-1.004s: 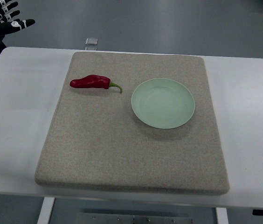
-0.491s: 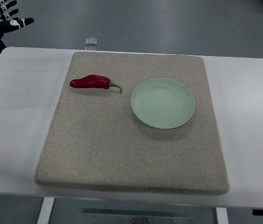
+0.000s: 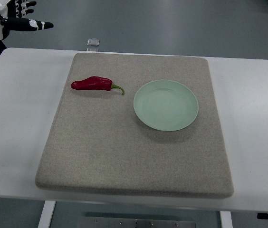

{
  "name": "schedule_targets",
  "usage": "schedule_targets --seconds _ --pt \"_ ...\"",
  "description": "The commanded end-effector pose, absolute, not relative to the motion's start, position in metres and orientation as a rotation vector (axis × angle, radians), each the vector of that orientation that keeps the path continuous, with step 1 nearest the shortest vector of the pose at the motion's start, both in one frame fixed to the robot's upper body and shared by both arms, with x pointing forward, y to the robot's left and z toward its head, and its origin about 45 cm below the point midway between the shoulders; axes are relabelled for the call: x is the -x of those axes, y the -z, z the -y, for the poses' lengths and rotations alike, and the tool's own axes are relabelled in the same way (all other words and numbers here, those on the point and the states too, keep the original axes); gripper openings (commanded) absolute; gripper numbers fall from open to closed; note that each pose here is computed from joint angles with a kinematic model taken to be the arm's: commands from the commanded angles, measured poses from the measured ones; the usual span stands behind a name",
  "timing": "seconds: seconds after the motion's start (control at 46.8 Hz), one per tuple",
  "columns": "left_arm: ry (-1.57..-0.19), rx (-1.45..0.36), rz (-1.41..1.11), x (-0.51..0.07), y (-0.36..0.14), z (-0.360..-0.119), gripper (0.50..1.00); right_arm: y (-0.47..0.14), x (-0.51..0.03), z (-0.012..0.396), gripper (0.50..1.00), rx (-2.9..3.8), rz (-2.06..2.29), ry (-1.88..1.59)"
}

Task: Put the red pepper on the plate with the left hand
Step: 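Reach the left hand forward and down toward the red pepper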

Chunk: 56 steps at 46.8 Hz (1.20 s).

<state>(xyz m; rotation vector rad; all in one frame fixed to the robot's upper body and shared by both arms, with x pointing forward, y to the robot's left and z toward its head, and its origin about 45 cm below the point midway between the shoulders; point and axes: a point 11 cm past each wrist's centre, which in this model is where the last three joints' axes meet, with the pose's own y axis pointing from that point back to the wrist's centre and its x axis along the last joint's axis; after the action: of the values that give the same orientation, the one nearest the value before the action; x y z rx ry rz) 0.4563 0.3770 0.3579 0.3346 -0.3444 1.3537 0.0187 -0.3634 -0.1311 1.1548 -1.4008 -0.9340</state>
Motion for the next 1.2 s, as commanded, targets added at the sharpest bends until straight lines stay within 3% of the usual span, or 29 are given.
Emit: schedule_targets --seconds 0.0,0.705,0.94,1.175 --pt "-1.309 -0.381 0.391 -0.459 -0.36 -0.368 0.999 0.131 -0.019 0.364 0.932 -1.154 1.401 0.933" --pt "-0.91 -0.676 0.677 -0.461 -0.33 -0.301 0.999 0.131 -0.019 0.363 0.932 -1.156 1.401 0.934" --pt "-0.832 -0.797 0.748 -0.474 -0.327 -0.291 1.0 0.131 -0.019 0.364 0.932 -1.154 1.401 0.933" --pt "-0.77 -0.809 0.735 -0.475 -0.323 -0.277 1.0 0.131 -0.019 0.364 0.932 -1.155 1.4 0.932"
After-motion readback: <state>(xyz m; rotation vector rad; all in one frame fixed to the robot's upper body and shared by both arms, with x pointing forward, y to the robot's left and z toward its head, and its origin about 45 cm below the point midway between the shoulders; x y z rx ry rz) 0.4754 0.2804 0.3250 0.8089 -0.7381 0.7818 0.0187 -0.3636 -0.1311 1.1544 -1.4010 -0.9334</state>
